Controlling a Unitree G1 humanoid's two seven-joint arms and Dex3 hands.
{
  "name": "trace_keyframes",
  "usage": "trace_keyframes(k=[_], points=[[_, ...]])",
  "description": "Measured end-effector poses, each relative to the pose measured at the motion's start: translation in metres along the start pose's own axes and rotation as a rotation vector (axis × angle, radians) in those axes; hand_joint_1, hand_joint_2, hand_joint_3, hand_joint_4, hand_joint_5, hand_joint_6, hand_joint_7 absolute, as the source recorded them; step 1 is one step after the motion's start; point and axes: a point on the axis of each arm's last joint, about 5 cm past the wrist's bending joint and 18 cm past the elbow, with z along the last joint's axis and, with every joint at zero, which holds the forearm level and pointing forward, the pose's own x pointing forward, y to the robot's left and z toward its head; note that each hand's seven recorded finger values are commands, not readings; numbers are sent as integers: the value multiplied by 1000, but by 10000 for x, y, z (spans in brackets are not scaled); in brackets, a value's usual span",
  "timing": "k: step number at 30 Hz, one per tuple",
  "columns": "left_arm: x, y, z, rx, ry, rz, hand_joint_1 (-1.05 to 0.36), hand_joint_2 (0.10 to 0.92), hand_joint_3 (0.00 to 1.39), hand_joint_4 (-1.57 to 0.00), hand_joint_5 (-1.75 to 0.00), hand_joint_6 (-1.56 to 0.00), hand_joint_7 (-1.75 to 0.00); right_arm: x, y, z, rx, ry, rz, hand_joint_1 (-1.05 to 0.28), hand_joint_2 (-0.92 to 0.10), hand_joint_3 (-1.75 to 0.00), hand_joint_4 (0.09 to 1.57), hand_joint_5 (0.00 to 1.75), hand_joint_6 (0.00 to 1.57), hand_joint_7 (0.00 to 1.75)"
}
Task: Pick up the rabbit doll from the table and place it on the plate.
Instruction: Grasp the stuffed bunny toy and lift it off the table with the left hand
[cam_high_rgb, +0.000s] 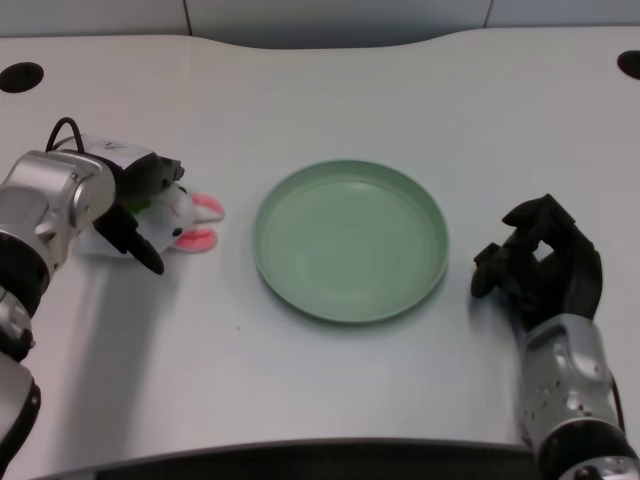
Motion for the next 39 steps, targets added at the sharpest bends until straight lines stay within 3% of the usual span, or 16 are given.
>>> trace_keyframes(k=[14,22,23,26,29,32,35,38,39], points=[[22,-122,8,165,2,76,-953,896,1,-98,-135,-199,-28,0,6,-1,0,-3,3,-1048,-598,-1268,1572,1465,1144,1746],[28,-212,-16,259,-9,151,-854,850,0,-238,-233,-356,-61,1,9,2,0,-5,4,-1048,-597,-1275,1572,1474,1157,1746],[29,-221,-20,266,-10,162,-832,838,0,-282,-280,-396,-63,1,10,2,0,-5,4,-1048,-597,-1277,1572,1474,1158,1746],[28,-241,-30,270,-20,201,-734,810,0,-220,-845,-604,-46,3,13,7,-1,-8,5,-1048,-591,-1282,1572,1478,1159,1746],[26,-253,-38,266,-27,209,-618,796,0,-261,-1110,-769,-122,6,14,14,-1,-12,6,-1048,-594,-1287,1572,1471,1159,1746],[26,-253,-37,256,-32,199,-517,786,0,-342,-1218,-822,-191,6,17,15,-3,-12,7,-1048,-605,-1292,1572,1472,1160,1746],[27,-261,-34,273,-35,206,-470,769,0,-568,-1054,-880,-179,8,23,19,-7,-14,3,-1048,-611,-1296,1572,1483,1159,1746],[28,-270,-36,292,-38,229,-452,762,0,-631,-1000,-908,-158,10,26,23,-7,-17,1,-1048,-612,-1299,1572,1490,1161,1746],[28,-275,-38,295,-39,236,-377,769,2,-708,-1181,-972,-155,10,26,23,-7,-17,1,-1048,-604,-1293,1569,1490,1157,1746]])
